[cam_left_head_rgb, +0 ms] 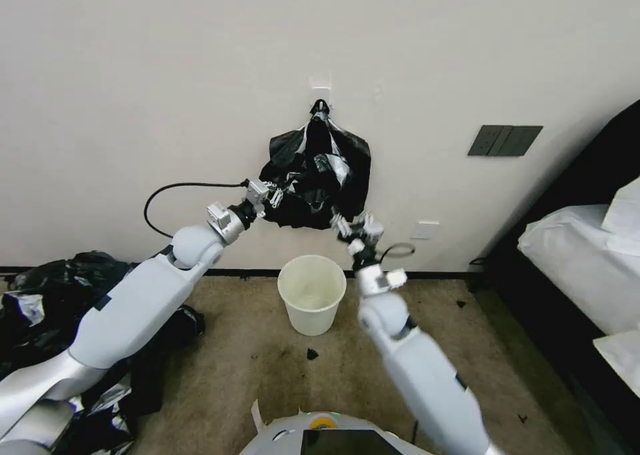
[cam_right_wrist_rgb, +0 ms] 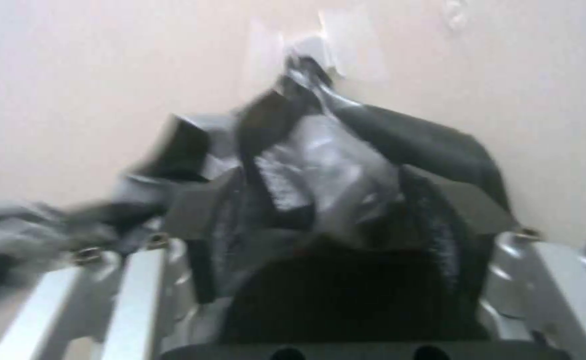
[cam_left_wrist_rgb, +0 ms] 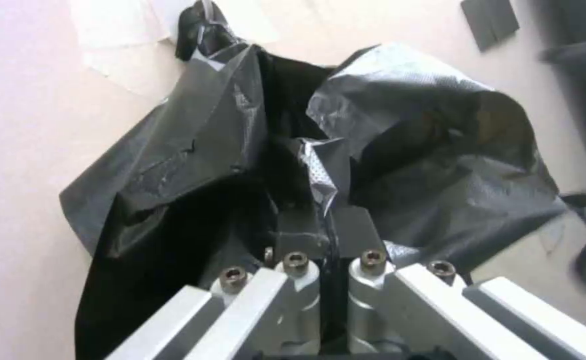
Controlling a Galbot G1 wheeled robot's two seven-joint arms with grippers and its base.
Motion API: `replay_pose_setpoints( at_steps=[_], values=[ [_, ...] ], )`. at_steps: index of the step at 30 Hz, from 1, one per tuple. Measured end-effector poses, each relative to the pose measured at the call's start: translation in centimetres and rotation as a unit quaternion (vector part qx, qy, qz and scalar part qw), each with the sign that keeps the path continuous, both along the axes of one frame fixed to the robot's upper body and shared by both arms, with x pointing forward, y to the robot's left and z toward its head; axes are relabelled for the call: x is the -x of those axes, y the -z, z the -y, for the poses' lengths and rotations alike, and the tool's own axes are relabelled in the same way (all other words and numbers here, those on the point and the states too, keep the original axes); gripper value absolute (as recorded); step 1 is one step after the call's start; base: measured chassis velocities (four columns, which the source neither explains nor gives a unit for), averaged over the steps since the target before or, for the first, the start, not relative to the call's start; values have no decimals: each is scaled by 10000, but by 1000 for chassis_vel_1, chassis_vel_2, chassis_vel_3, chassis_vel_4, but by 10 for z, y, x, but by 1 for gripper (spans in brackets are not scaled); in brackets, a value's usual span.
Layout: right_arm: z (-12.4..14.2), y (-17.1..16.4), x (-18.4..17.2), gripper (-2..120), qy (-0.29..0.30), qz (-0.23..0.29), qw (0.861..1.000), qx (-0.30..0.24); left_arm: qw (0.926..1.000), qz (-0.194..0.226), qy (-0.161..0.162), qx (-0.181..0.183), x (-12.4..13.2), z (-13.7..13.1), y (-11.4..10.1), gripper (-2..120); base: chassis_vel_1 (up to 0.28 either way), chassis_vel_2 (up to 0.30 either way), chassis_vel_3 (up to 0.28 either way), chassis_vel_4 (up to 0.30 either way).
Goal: Place a trash bag onto the trash bin.
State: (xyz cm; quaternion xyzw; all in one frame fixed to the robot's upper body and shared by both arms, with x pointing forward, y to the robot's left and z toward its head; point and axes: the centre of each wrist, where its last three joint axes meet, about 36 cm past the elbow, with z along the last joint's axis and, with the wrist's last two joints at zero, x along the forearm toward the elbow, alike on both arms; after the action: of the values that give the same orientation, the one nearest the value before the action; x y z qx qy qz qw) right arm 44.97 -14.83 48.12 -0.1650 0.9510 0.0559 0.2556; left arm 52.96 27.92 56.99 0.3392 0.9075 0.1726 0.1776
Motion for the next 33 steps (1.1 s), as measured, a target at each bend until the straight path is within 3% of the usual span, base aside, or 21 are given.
replay_pose_setpoints(
  at_steps=[9,17,25,27,33],
  values=[
    [35,-45,-43,97,281,-323,9882,1472,10000,-40,-53,-18,2,-3,8,0,0,0,0,0],
    [47,-59,-50,96,209,-504,9784,1993,10000,-38,-55,-10,3,-3,8,0,0,0,0,0],
    [49,-74,-62,69,-4,-336,9752,2188,10000,-64,-50,34,3,-1,11,0,0,0,0,0],
    [48,-73,-63,57,-63,-331,9748,2204,10000,-75,-48,38,4,-1,13,0,0,0,0,0],
    [44,-64,-60,37,-113,-357,9767,2115,9999,-80,-72,59,6,-3,14,0,0,0,0,0]
  ],
)
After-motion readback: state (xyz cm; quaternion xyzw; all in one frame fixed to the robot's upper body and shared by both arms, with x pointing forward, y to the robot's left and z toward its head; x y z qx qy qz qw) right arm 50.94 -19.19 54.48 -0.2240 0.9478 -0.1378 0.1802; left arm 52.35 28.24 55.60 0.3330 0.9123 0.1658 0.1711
